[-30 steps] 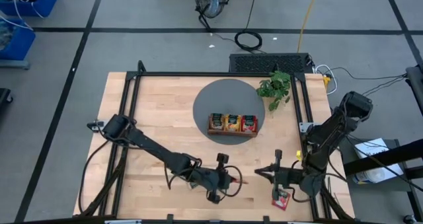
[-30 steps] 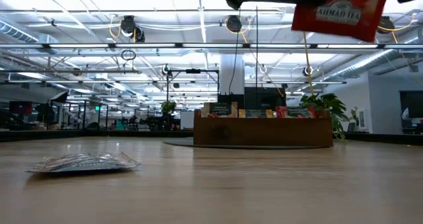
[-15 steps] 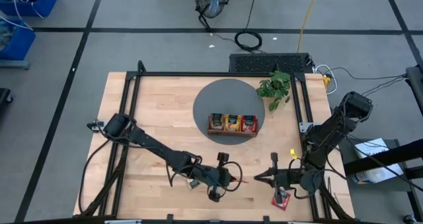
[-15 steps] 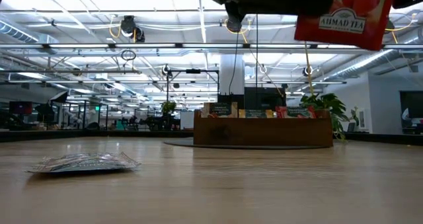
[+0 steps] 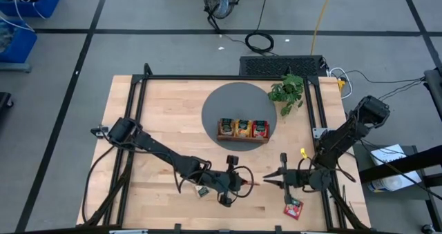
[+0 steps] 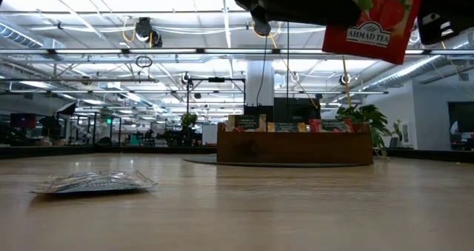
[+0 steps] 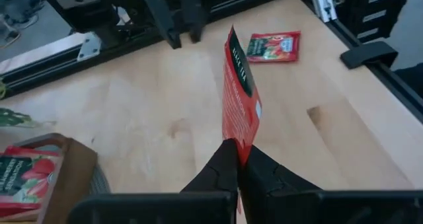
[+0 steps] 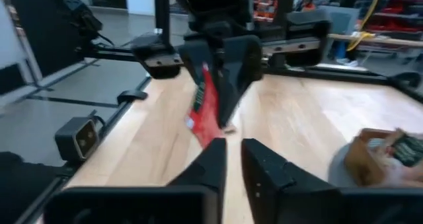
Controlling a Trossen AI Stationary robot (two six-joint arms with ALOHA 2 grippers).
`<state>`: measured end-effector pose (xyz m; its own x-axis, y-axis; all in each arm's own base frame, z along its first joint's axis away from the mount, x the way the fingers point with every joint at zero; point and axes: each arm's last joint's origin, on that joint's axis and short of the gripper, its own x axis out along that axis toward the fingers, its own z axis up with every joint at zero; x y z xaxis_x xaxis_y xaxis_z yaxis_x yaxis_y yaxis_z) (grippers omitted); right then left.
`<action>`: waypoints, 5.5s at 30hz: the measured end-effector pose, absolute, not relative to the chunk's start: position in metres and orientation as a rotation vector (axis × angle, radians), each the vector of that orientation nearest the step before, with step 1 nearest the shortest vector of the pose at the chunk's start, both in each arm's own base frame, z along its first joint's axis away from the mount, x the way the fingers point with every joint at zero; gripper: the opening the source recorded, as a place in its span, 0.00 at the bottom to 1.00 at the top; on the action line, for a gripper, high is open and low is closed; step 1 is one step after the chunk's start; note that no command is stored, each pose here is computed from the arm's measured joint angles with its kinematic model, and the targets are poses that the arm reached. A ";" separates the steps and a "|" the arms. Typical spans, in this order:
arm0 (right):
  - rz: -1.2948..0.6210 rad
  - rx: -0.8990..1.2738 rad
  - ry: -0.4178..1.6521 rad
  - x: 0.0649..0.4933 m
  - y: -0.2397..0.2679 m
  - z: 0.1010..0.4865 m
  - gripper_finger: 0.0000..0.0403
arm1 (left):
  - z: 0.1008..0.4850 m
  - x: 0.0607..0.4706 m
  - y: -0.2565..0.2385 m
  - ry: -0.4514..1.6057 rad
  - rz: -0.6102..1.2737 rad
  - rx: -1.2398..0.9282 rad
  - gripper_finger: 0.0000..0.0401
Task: Pick & Place Tea
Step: Put the red tea bag into the right section of the wooden organiser
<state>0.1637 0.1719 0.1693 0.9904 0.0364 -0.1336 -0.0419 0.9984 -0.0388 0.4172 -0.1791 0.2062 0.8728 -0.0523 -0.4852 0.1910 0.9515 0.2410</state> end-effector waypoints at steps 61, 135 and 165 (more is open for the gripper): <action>0.112 -0.019 0.181 0.196 0.159 0.146 0.00 | 0.196 0.415 -0.173 0.603 -0.093 0.224 0.10; 0.124 0.014 0.209 0.197 0.157 0.144 0.00 | 0.249 0.238 -0.091 -0.018 -0.276 0.003 0.10; 0.012 -0.222 0.317 0.203 0.122 0.153 0.00 | 0.230 0.240 -0.090 0.002 -0.083 0.159 0.10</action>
<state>0.2028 0.1223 0.1531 0.9504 -0.0234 -0.3102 -0.0461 0.9755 -0.2150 0.2403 -0.0896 0.2296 0.9966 -0.0825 -0.0082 0.0827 0.9839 0.1581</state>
